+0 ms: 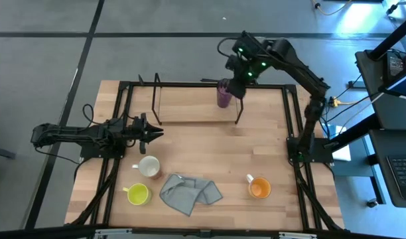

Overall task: Stack small to large cups/mugs on shelf
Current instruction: Put the orange mug on the shelf

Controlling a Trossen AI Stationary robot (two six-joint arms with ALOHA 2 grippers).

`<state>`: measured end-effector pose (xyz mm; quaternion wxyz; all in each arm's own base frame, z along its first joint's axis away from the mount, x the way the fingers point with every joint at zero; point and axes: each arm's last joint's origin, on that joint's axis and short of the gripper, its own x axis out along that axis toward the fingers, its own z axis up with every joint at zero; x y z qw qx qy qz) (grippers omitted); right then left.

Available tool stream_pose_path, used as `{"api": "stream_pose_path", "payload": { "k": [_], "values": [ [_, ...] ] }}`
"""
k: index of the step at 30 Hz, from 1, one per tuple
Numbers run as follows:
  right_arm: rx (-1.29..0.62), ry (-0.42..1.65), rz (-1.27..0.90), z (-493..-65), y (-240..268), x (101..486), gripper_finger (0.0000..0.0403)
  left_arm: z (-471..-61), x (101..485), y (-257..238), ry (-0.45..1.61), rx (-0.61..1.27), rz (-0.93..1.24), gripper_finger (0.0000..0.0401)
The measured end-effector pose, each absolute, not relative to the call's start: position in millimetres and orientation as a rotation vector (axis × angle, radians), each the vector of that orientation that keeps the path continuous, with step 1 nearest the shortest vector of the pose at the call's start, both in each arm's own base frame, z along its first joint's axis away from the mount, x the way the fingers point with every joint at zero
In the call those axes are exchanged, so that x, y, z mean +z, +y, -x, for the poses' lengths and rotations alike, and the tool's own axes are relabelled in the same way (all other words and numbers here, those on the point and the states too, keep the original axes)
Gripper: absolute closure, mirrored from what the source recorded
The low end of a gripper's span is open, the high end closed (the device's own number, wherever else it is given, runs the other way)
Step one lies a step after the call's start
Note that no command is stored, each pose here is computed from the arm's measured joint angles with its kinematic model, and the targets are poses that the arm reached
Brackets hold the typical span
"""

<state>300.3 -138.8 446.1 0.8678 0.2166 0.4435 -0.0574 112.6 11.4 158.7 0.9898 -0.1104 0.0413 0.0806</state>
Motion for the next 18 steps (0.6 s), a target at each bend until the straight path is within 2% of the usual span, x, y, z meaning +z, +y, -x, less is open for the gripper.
{"api": "stream_pose_path", "payload": {
  "k": [5, 10, 14, 18],
  "values": [
    [-0.045, 0.859, -0.467, -281.7, -97.5, 473.4, 0.0267, -112.4, 162.8, 14.2, 0.025, 0.255, 0.25, 0.0321],
    [-0.152, 0.797, -0.467, -256.3, -68.9, 495.5, 0.0267, -110.9, 185.1, 14.7, -0.246, 0.219, 0.539, 0.0321],
    [-0.248, 0.758, -0.466, -243.5, -57.0, 504.3, 0.0267, -107.2, 195.3, 18.3, -0.387, 0.326, 0.539, 0.0321],
    [-0.276, 0.736, -0.485, -237.5, -49.7, 508.4, 0.0267, -102.6, 206.9, 18.5, -0.523, 0.302, 0.578, 0.0321]
  ]
}}
